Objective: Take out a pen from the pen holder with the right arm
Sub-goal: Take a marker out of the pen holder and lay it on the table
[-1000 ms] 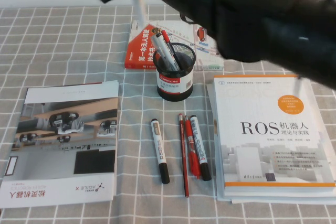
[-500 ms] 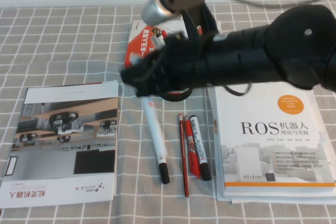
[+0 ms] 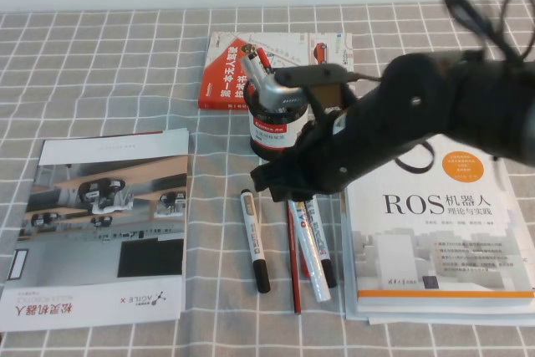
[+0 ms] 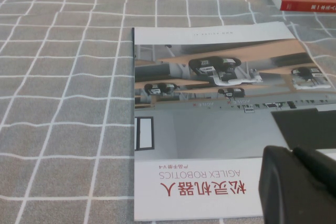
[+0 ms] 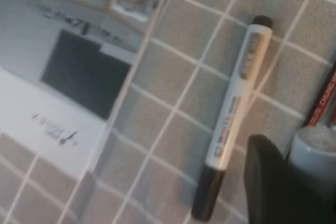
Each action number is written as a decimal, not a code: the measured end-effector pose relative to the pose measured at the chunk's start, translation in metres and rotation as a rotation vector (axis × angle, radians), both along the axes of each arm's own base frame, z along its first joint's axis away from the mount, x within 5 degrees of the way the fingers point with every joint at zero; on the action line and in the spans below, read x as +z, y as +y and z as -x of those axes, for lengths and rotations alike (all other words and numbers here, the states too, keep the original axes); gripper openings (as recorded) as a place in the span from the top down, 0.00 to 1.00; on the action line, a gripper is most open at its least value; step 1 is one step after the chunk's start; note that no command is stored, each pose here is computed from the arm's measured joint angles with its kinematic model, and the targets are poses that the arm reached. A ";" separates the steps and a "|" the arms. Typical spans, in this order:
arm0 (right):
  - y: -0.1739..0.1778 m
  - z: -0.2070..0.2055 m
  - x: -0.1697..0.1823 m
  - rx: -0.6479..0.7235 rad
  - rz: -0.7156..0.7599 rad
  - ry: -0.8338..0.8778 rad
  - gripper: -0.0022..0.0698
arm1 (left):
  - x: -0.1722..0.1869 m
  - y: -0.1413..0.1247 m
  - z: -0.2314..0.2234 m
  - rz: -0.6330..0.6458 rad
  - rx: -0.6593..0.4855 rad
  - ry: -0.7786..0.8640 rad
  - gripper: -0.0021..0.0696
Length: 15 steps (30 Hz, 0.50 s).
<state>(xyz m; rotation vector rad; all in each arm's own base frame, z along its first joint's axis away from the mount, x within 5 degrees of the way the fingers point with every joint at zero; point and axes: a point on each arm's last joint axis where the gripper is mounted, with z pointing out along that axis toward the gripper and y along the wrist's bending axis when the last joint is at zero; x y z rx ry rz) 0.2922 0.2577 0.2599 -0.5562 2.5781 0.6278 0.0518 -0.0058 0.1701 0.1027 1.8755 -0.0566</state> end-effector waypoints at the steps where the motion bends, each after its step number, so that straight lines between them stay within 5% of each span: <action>1: 0.003 -0.005 -0.005 -0.008 0.011 0.007 0.86 | 0.000 0.000 0.000 0.000 0.000 0.000 0.98; 15: 0.036 -0.046 -0.035 -0.097 0.098 0.025 0.86 | 0.000 0.000 0.000 0.000 0.000 0.000 0.98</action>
